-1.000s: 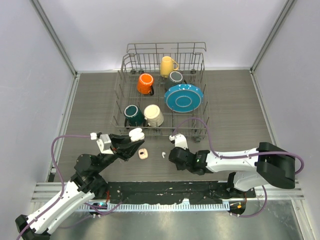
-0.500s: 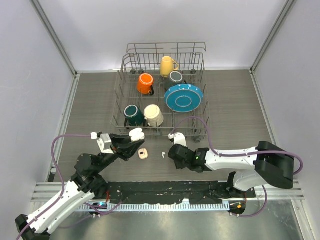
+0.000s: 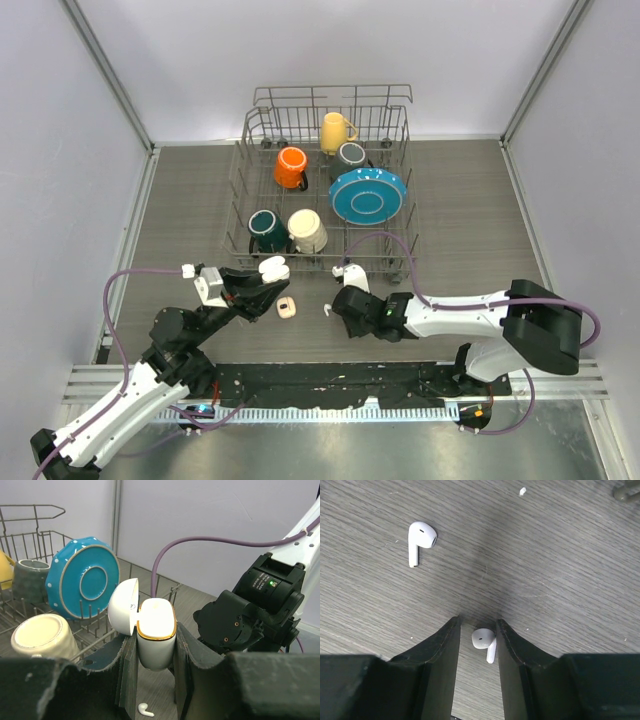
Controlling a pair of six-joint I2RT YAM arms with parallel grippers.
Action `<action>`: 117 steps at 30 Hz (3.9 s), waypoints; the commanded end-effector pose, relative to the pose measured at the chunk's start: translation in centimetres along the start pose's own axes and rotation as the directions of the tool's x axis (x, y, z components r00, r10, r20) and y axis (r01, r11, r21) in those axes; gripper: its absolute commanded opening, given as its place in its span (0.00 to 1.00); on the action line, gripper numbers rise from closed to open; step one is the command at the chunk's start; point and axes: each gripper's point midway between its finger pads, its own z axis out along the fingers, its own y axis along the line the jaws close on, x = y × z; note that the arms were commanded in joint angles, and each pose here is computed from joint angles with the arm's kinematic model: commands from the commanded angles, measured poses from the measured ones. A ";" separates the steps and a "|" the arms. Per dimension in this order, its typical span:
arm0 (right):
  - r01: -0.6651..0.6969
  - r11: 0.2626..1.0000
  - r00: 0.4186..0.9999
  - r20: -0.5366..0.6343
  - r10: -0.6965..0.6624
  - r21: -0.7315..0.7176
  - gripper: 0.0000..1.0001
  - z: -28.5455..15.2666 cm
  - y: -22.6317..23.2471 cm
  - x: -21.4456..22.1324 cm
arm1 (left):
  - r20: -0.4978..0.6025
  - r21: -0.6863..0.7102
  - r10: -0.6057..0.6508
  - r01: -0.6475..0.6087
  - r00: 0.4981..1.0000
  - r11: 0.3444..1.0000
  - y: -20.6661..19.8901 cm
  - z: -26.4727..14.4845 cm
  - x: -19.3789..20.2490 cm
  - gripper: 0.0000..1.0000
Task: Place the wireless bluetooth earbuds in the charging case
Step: Pick up the earbud from the center of the board.
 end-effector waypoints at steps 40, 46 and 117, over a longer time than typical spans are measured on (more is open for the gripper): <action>-0.322 0.915 0.940 -0.034 0.340 0.241 0.13 0.0 -3.5 3.5 | 0.037 -0.009 0.007 -0.007 0.999 1.000 0.0 0.0 -1.3 0.00; -0.255 0.942 0.962 -0.038 0.270 0.218 0.38 -0.4 -3.3 2.7 | 0.035 -0.013 0.011 -0.010 0.999 1.000 0.1 0.0 -1.2 0.00; -0.283 0.959 0.697 0.685 0.211 -0.008 0.01 -19.2 -1.3 -18.0 | -0.023 0.022 -0.036 0.037 0.999 0.999 -0.2 1.5 0.5 0.00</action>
